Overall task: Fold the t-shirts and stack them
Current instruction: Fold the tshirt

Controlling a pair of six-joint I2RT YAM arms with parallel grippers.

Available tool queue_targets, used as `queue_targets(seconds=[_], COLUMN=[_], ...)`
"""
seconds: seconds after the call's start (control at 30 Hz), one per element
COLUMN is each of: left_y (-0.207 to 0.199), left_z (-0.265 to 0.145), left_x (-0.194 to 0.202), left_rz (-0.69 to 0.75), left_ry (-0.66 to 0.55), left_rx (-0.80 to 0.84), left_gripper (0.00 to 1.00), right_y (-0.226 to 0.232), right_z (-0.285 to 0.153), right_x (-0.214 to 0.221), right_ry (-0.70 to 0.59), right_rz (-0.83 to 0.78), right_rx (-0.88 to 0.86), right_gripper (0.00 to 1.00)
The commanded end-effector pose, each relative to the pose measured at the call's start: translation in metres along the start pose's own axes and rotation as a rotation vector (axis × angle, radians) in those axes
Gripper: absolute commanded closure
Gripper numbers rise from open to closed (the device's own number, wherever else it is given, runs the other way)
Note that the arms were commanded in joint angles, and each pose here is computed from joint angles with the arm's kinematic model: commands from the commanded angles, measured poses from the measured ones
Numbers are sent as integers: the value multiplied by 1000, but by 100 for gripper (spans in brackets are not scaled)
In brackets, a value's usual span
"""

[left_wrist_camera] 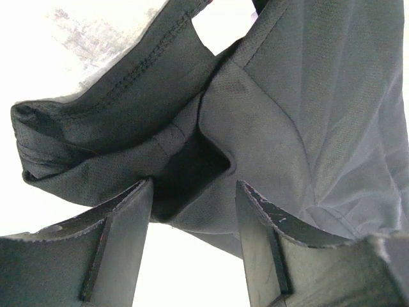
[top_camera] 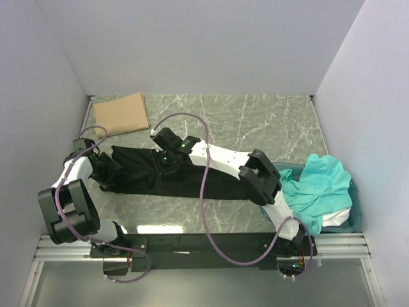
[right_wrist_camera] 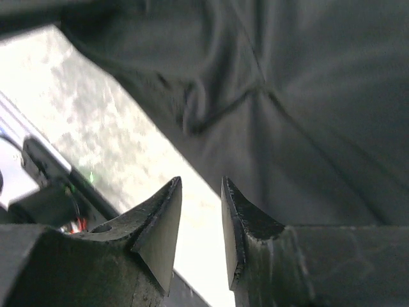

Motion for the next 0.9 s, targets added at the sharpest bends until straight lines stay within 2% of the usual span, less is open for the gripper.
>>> queue_targets(seconds=[0.0, 0.23, 0.87], left_y=[-7, -8, -3], left_z=[-5, -5, -2], left_x=[-11, -10, -5], left_rz=[39, 36, 38], left_ry=[-20, 8, 32], left_rx=[56, 89, 76], left_gripper=[41, 43, 56], right_y=[23, 34, 24], right_z=[8, 38, 69], right_x=[-24, -19, 0], right_ry=[-122, -111, -53], right_rz=[-6, -32, -78], right_rx=[-37, -4, 115], right_gripper=[60, 57, 57])
Point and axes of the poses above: each gripper's point midway between its finger pads, its own z axis out along the fingers, its own y axis along the line the jaws close on, x = y × z, the point moved 8 cm from there along -z, back along the fingers, and after that the axes turned 4 degrees about -z, right-handed, at the moved point
